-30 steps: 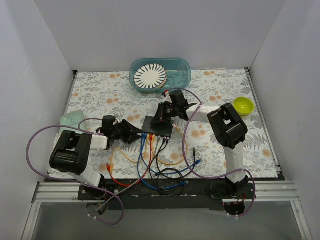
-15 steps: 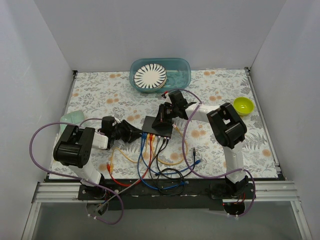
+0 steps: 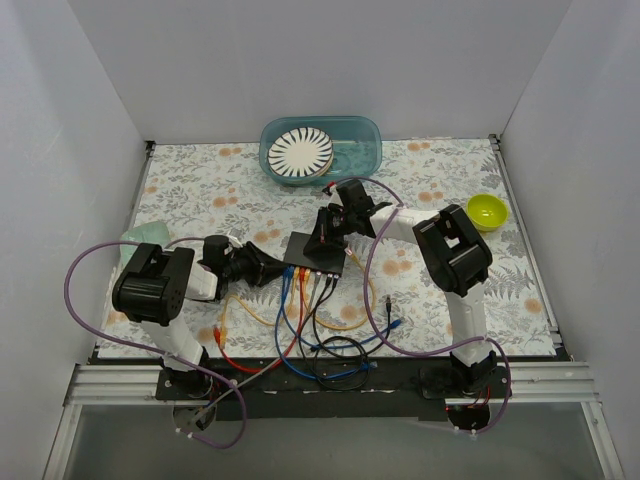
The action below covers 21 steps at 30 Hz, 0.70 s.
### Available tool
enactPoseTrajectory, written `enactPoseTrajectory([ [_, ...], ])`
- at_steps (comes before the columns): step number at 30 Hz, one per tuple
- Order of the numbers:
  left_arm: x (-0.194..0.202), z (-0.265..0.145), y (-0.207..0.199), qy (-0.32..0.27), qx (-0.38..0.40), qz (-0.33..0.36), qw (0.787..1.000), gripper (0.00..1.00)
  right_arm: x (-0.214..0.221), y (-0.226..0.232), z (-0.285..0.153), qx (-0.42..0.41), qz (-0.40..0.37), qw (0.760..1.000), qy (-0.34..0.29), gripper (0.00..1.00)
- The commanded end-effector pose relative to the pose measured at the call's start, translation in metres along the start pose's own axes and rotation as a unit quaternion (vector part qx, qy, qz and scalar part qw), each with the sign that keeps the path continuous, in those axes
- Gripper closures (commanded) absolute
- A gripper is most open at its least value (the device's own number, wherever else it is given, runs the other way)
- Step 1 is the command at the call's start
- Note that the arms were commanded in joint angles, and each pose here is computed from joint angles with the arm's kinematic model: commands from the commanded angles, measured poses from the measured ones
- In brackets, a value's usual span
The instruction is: Pull the plug from the switch port
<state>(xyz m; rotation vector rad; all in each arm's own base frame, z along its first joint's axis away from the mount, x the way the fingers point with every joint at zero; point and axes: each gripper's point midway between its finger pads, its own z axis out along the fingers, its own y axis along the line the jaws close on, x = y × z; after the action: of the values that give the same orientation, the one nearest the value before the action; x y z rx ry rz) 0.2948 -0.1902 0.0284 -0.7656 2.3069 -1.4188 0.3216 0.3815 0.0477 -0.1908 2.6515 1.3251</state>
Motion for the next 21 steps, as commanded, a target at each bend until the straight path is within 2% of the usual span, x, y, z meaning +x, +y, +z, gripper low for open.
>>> enactPoseTrajectory([
  [1,0.0026,0.0016,0.0132,0.002,-0.020,-0.015,1.000,0.72,0.0116,-0.0313,0.0102,0.051,0.007,0.999,0.017,0.89],
  [7,-0.0033,0.0080,0.0123,0.003,-0.024,-0.025,0.999,0.73,0.0110,-0.0329,0.0107,0.054,0.002,0.998,0.018,0.90],
  [14,-0.0023,0.0110,0.0163,0.013,-0.030,-0.024,0.999,0.87,0.0119,-0.0360,0.0105,0.061,-0.003,0.998,0.021,0.90],
  [21,0.0007,0.0096,0.0191,0.016,-0.031,-0.022,0.999,0.96,0.0058,-0.0358,0.0059,0.078,-0.023,0.997,0.007,0.91],
])
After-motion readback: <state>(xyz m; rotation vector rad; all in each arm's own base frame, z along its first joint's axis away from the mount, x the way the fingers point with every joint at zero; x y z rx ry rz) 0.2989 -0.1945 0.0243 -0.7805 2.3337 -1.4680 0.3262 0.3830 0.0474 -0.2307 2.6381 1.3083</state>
